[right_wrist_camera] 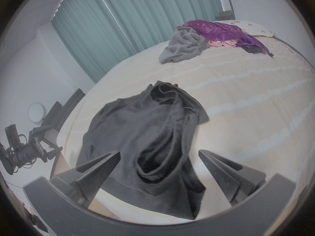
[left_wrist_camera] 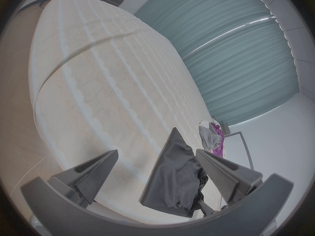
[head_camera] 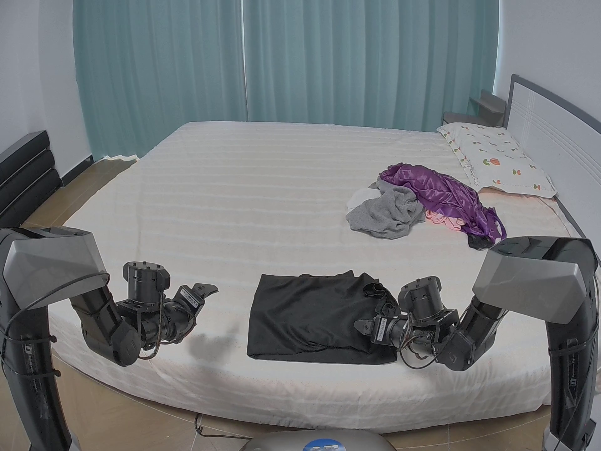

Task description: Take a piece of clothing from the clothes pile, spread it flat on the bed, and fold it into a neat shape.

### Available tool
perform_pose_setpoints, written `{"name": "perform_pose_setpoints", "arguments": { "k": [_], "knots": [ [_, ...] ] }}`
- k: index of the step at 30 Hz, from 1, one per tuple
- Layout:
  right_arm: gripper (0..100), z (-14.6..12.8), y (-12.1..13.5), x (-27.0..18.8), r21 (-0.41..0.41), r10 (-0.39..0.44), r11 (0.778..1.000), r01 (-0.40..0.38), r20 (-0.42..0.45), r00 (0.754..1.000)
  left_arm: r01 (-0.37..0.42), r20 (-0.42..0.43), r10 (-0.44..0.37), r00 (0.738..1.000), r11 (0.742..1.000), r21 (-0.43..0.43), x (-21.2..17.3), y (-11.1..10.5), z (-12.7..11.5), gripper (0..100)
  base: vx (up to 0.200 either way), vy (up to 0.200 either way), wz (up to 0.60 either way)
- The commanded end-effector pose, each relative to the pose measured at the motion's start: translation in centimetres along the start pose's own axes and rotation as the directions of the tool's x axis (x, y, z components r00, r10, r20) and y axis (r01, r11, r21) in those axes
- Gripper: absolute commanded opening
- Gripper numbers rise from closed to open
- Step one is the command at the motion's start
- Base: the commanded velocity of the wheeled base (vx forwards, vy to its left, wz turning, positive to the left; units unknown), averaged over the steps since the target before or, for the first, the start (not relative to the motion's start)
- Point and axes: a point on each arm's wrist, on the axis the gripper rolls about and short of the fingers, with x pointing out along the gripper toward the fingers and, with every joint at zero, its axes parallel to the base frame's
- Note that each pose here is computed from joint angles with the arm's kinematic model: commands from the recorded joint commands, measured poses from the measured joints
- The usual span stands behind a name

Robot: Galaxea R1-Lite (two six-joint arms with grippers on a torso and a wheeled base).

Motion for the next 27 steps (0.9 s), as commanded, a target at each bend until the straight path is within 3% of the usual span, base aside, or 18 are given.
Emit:
{"name": "perform_pose_setpoints", "arguments": {
  "k": [1, 7, 17, 22, 27],
  "knots": [
    [100, 0.2, -1.7, -0.6, 0.002, -0.058, 0.998, 0.058, -0.027, 0.998, -0.003, -0.002, 0.003, 1.0, 1.0, 0.002, 0.1, 0.1, 0.0, 100, 0.0, 0.0, 0.0],
    [100, 0.9, -3.9, -2.5, -0.004, -0.111, 0.994, 0.111, -0.029, 0.993, -0.003, -0.002, 0.003, 1.0, 1.0, 0.001, 0.1, 0.1, 0.0, 100, 0.0, 0.0, 0.0],
    [100, 0.5, -4.2, -2.9, -0.021, -0.186, 0.982, 0.186, -0.008, 0.982, -0.004, -0.002, 0.004, 1.0, 1.0, 0.002, 0.0, 0.1, -0.1, 100, 0.0, 0.0, 0.0],
    [100, 0.9, -3.8, -2.8, -0.001, -0.163, 0.987, 0.163, 0.026, 0.986, -0.005, -0.001, 0.005, 1.0, 1.0, 0.003, 0.0, 0.1, -0.1, 100, 0.0, 0.0, 0.0],
    [100, 2.7, -3.0, -2.8, 0.124, -0.033, 0.992, 0.015, 0.146, 0.989, -0.002, 0.009, 0.002, 1.0, 1.0, -0.007, 0.0, 0.1, 0.2, 100, 0.0, 0.0, 0.0]
  ]
}}
